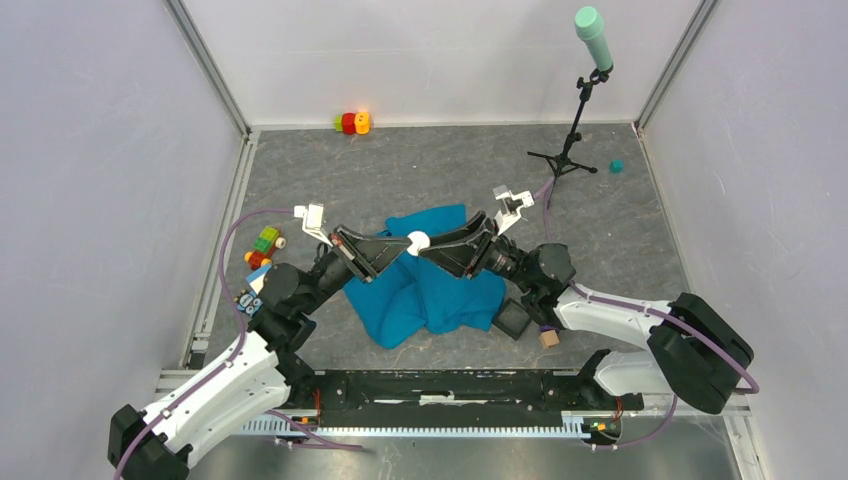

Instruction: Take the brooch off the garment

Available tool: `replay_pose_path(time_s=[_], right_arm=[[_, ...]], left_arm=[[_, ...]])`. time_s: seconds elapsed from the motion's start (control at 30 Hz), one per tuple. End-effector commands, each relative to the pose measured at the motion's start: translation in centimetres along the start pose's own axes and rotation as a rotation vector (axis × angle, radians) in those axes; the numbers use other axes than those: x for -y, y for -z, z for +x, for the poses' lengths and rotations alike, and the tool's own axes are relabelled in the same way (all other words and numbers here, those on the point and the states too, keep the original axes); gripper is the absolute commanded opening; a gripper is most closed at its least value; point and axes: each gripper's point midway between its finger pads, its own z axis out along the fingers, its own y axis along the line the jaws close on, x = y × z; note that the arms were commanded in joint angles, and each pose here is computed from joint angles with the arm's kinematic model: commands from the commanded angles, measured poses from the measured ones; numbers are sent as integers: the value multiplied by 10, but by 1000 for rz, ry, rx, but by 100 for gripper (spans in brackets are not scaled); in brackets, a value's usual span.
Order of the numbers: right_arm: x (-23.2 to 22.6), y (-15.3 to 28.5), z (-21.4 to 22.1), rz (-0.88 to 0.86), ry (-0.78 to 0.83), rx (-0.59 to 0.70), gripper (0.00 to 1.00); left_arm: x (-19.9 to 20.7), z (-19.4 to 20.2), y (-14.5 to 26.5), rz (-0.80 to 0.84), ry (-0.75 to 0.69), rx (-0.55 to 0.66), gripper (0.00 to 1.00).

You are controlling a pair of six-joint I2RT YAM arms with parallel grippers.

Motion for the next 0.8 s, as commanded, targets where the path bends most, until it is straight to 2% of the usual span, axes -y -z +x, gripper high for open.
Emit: replay_pose_path(time_s=[0.0,0.13,0.17,0.27,0.5,0.77], right_arm=[[-20,-13,-23,-65,38,65,45],[-17,-13,-22,-57,30,63,27],[-16,-13,-21,-55,28,59,25],[-16,-14,-18,-59,19,48,25],[-11,-13,-14,-41,2,38,16],[1,-15,-4,6,-10,-10,15]], left_arm=[[16,-7,-1,72,-59,15,2],[21,-4,0,100,-76,-1,2],[22,-4,1,107,-82,-5,2],[20,-2,3,106,-93,-7,2],[26,-1,4,150,-151,-7,2],[28,0,6,178,-214,-4,2]])
